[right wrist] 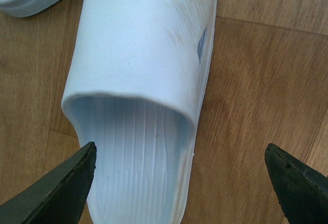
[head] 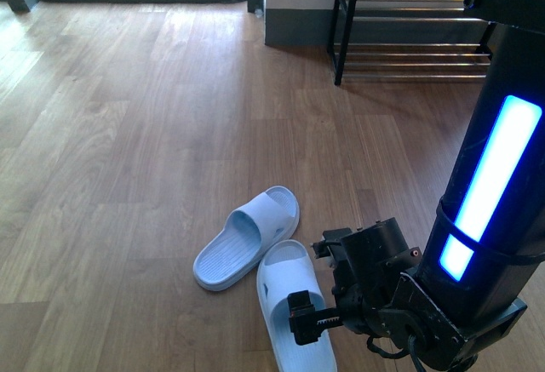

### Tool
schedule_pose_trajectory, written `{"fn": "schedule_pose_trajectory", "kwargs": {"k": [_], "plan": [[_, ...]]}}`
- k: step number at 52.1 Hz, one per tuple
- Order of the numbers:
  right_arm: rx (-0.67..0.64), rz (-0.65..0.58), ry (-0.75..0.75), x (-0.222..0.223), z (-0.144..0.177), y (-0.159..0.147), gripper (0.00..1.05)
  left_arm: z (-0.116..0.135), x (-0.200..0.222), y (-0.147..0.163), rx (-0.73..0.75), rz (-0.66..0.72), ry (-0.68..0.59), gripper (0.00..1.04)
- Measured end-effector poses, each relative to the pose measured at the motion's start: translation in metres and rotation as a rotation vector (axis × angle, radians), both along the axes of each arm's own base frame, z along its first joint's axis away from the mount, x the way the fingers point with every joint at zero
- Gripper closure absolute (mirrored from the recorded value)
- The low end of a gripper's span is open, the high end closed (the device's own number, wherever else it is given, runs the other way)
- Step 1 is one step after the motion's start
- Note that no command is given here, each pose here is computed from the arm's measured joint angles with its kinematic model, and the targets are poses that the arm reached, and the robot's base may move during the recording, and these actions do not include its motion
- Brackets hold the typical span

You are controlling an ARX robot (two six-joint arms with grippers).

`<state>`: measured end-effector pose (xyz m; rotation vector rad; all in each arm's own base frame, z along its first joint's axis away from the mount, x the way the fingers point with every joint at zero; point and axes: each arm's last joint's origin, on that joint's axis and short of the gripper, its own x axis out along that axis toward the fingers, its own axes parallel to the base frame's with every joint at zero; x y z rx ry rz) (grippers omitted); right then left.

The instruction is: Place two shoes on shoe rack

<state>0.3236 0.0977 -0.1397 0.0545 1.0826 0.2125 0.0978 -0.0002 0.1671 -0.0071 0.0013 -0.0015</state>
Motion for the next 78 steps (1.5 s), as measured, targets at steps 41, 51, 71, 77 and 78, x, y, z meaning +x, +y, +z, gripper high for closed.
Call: {"fn": "schedule_pose_trajectory", "kwargs": {"k": [41,51,71,77,78], "plan": [[-0.04,-0.003,0.008,-0.009,-0.003,-0.001,0.09,0.0,0.0,0.0,0.0,0.0,0.0,0.09],[-0.047,-0.003,-0.015,-0.009,0.012,-0.01,0.09,0.0,0.0,0.0,0.0,0.0,0.0,0.09],[-0.154,-0.015,-0.089,-0.009,0.077,-0.047,0.09,0.0,0.0,0.0,0.0,0.0,0.0,0.09],[-0.179,0.001,-0.135,-0.009,0.105,-0.055,0.09,0.0,0.0,0.0,0.0,0.0,0.0,0.09],[-0.18,0.004,-0.139,-0.009,0.107,-0.055,0.09,0.0,0.0,0.0,0.0,0.0,0.0,0.09]]}}
